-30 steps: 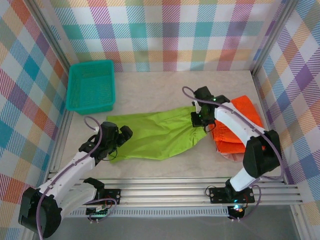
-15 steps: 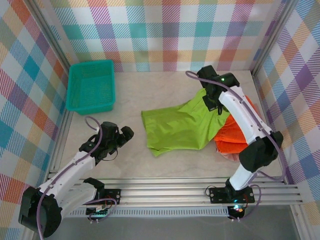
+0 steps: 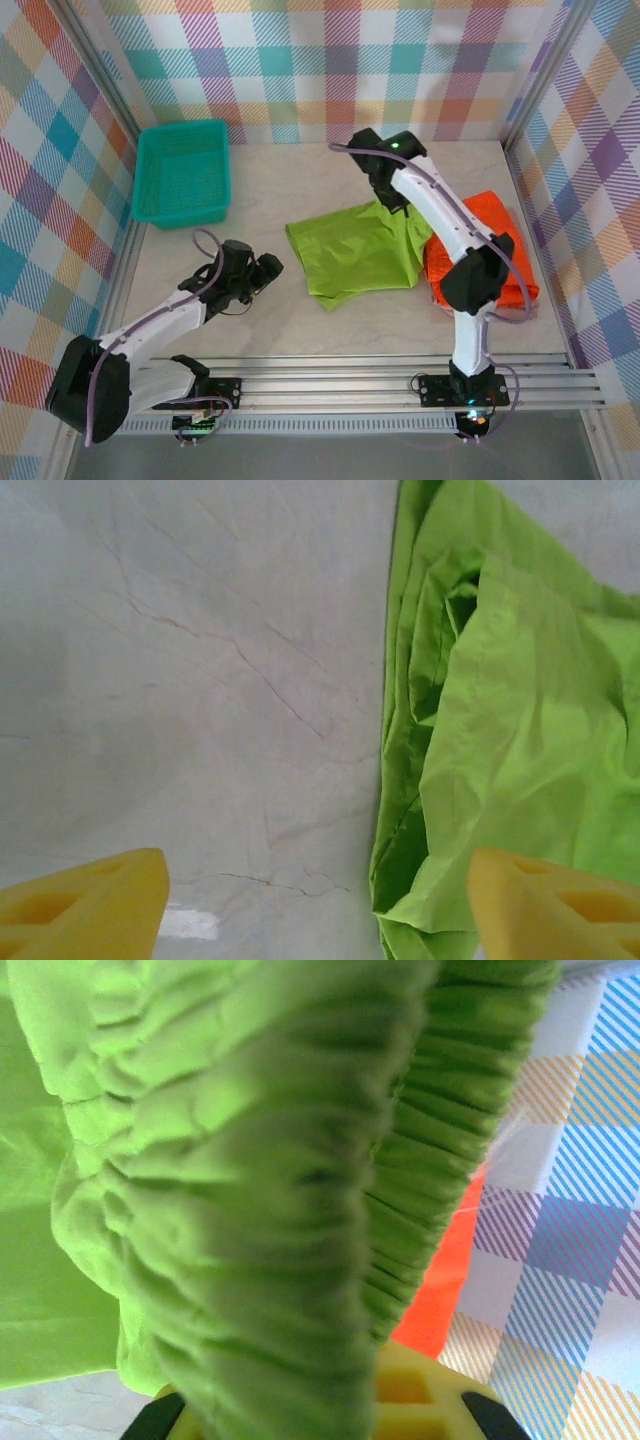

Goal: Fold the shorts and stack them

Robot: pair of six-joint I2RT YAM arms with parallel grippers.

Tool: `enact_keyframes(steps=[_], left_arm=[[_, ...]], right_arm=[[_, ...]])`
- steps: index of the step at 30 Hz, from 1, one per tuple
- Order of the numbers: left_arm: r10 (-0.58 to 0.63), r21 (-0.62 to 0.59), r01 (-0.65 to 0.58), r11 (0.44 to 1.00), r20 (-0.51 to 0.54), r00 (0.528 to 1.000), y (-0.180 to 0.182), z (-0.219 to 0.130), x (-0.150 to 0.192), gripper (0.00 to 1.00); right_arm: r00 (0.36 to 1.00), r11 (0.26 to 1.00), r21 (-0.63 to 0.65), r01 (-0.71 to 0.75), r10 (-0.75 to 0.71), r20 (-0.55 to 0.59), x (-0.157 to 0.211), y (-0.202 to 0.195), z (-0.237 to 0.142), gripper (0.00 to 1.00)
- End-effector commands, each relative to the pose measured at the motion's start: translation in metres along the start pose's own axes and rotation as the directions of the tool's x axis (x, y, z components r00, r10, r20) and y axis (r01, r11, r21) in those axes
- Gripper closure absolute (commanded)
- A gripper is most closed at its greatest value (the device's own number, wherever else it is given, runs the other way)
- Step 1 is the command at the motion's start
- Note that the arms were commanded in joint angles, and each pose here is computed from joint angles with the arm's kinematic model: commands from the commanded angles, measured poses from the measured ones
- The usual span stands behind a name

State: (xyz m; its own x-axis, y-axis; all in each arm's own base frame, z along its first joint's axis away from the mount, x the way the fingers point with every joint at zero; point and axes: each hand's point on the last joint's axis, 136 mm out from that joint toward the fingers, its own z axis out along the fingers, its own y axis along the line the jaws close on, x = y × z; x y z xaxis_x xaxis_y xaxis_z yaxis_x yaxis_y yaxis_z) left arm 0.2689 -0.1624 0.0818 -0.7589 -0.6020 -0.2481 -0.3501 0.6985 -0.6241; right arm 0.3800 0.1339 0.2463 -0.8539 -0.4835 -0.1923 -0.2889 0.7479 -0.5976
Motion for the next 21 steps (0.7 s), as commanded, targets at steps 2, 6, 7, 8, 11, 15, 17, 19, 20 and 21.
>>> enact_keyframes(steps=[2, 6, 7, 8, 11, 15, 17, 19, 20, 21], left_arm=[[0.005, 0.084, -0.004, 0.996, -0.016, 1.0, -0.034, 0.014, 0.006, 0.27], [0.009, 0.09, -0.004, 0.996, -0.059, 0.998, -0.04, 0.037, 0.023, 0.32], [0.012, 0.1, -0.005, 0.995, -0.068, 0.998, -0.045, 0.041, 0.027, 0.34], [0.017, 0.102, -0.009, 0.995, -0.08, 0.997, -0.047, 0.046, 0.031, 0.36], [0.045, 0.093, -0.035, 0.995, -0.103, 0.994, -0.052, 0.059, 0.042, 0.45], [0.058, 0.046, -0.053, 0.998, -0.122, 0.991, -0.041, 0.071, 0.053, 0.61], [0.052, 0.019, -0.05, 0.999, -0.131, 0.99, -0.032, 0.077, 0.057, 0.7], [0.045, 0.001, -0.046, 0.999, -0.144, 0.989, -0.024, 0.083, 0.061, 0.77], [0.043, -0.004, -0.044, 0.999, -0.149, 0.988, -0.021, 0.085, 0.063, 0.79], [0.043, -0.01, -0.045, 0.999, -0.157, 0.987, -0.019, 0.088, 0.066, 0.81]], right_arm=[[1.0, 1.0, 0.026, 0.009, -0.008, -0.026, -0.002, 0.019, -0.013, 1.0], [0.999, 0.999, 0.026, 0.035, -0.034, -0.038, -0.01, 0.043, -0.013, 1.0], [0.999, 0.999, 0.024, 0.042, -0.041, -0.036, -0.012, 0.047, -0.013, 1.0], [0.998, 0.999, 0.023, 0.049, -0.048, -0.034, -0.014, 0.053, -0.012, 1.0], [0.998, 0.998, 0.01, 0.059, -0.059, -0.03, -0.018, 0.065, -0.012, 1.0], [0.998, 0.997, -0.052, 0.061, -0.062, -0.022, -0.022, 0.087, -0.013, 1.0], [0.997, 0.993, -0.095, 0.067, -0.069, -0.018, -0.024, 0.102, -0.015, 1.0], [0.997, 0.989, -0.127, 0.077, -0.079, -0.015, -0.024, 0.116, -0.016, 1.0], [0.997, 0.987, -0.139, 0.079, -0.082, -0.012, -0.025, 0.121, -0.017, 1.0], [0.996, 0.983, -0.163, 0.084, -0.087, -0.013, -0.025, 0.129, -0.018, 1.0]])
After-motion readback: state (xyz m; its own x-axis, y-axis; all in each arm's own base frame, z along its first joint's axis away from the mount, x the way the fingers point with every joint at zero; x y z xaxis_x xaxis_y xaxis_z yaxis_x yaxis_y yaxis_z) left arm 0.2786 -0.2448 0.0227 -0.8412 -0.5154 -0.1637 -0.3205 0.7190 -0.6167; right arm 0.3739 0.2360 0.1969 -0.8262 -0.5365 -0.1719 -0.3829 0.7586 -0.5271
